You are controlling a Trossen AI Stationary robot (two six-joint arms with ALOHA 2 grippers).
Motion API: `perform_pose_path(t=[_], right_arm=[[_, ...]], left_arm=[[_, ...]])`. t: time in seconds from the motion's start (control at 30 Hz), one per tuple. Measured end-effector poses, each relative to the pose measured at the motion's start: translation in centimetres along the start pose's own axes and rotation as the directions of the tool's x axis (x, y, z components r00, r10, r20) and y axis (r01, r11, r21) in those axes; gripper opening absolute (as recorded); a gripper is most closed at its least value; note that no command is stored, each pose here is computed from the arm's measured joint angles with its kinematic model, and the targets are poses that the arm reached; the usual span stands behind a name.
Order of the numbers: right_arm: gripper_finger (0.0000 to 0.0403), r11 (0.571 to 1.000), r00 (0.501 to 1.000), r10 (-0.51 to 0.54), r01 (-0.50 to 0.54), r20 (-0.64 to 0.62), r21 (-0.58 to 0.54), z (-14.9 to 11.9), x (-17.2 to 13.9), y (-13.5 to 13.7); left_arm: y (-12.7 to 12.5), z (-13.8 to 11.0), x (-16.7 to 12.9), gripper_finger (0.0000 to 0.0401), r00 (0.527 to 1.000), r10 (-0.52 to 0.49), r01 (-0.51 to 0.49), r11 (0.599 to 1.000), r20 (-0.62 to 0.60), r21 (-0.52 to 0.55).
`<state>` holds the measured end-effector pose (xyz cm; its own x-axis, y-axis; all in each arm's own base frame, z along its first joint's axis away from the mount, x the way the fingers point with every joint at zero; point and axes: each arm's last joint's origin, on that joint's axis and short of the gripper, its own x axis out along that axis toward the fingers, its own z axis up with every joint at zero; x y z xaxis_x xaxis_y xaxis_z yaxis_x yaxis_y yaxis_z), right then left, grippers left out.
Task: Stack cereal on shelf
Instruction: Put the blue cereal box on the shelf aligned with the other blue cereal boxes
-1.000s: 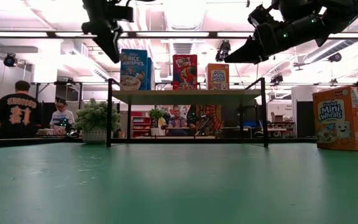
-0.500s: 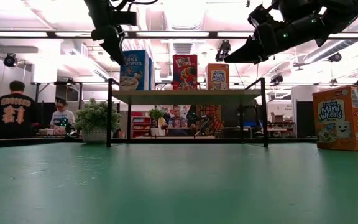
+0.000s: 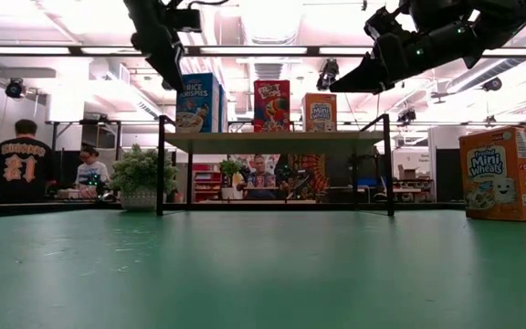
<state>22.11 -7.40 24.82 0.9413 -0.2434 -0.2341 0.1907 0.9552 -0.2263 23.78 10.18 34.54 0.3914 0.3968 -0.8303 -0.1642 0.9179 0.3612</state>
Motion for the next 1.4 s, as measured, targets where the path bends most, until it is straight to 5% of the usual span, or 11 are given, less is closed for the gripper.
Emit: perform_pose_path(t=[0.13, 0.33, 0.6, 0.73, 1.4], right_arm=[[0.0013, 1.000, 1.000, 0.000, 0.000, 0.000, 0.008, 0.0, 0.0, 0.0], [0.0013, 1.000, 1.000, 0.000, 0.000, 0.000, 0.010, 0.0, 0.0, 0.0], [0.0013, 1.000, 1.000, 0.000, 0.000, 0.001, 0.011, 0.0, 0.0, 0.0], [0.0013, 1.000, 1.000, 0.000, 0.000, 0.001, 0.019, 0.0, 0.0, 0.0], [0.0013, 1.000, 1.000, -0.003, 0.003, 0.000, 0.019, 0.0, 0.0, 0.0]], left_arm=[[0.2, -0.6, -1.5, 0.0038, 0.999, 0.035, -0.035, 0.999, -0.017, 0.005], [1.1, -1.9, -3.6, 0.0039, 0.971, 0.239, -0.239, 0.971, -0.032, -0.024], [1.6, -2.3, -2.9, 0.0032, 0.945, 0.326, -0.325, 0.944, 0.007, -0.057], [1.3, -2.5, -1.6, 0.0005, 0.945, 0.327, -0.327, 0.945, -0.009, -0.027], [0.6, -2.4, 0.3, 0.0000, 0.965, 0.259, -0.254, 0.960, 0.033, -0.117]])
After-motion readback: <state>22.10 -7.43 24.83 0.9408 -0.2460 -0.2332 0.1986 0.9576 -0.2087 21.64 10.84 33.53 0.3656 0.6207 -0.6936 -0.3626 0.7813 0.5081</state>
